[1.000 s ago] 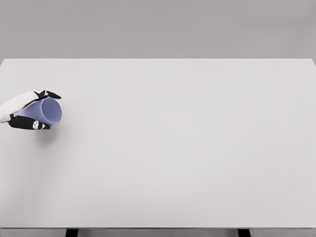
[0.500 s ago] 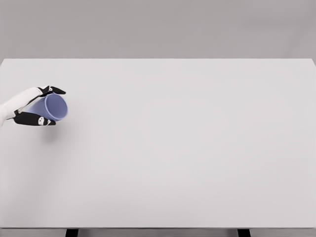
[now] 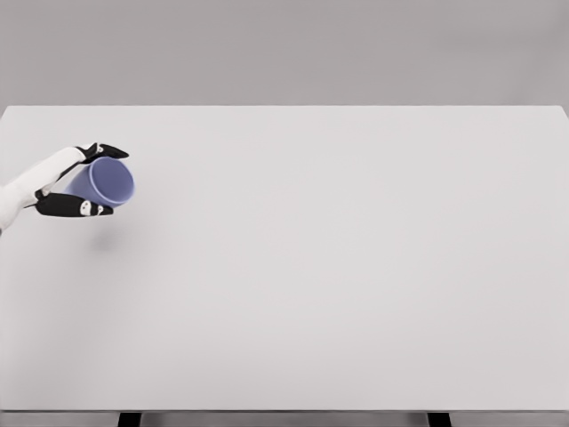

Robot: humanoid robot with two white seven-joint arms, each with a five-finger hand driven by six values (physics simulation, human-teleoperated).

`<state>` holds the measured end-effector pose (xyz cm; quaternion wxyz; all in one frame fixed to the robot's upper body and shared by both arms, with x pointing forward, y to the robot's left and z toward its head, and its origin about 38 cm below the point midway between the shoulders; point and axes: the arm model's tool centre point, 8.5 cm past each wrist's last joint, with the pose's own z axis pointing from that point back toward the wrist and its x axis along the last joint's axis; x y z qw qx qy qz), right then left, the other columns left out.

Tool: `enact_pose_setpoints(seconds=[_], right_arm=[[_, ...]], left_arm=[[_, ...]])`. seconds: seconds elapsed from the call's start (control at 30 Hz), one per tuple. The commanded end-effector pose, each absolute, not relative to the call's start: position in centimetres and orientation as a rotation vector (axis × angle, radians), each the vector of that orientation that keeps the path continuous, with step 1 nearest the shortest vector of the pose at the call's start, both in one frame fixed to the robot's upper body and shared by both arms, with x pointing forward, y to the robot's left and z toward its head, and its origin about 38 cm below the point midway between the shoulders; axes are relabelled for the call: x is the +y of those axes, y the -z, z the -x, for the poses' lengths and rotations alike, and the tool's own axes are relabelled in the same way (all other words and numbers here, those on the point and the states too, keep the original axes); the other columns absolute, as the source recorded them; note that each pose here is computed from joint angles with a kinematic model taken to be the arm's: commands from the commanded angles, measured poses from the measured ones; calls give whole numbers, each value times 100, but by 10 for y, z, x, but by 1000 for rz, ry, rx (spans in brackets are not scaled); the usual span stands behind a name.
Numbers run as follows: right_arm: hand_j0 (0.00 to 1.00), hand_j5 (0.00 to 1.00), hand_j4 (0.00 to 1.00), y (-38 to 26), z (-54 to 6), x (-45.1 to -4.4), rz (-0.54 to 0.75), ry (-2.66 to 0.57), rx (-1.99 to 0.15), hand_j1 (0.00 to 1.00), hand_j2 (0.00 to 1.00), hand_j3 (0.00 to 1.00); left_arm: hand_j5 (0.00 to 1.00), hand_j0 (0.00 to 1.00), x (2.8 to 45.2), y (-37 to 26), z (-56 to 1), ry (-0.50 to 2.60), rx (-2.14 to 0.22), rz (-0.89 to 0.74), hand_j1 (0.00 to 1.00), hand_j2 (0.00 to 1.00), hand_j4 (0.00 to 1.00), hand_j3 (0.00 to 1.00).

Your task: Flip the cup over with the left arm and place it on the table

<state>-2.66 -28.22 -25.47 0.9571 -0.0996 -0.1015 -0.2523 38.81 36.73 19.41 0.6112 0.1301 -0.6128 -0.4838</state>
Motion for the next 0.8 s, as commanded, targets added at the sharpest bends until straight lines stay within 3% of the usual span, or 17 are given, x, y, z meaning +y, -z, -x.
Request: enact_pose_setpoints(seconds=[0.0,0.77], right_arm=[[100,100,100,255,27,-282,202,513,-206,100,100,100],[100,100,100,255,27,-282,202,513,-206,100,100,100]], left_arm=[[78,78,365,-196,-389,1099,-1432,-287,78,78,78,78],[78,78,344,-201,-389,1034,-1616,-190,78,78,78,78]])
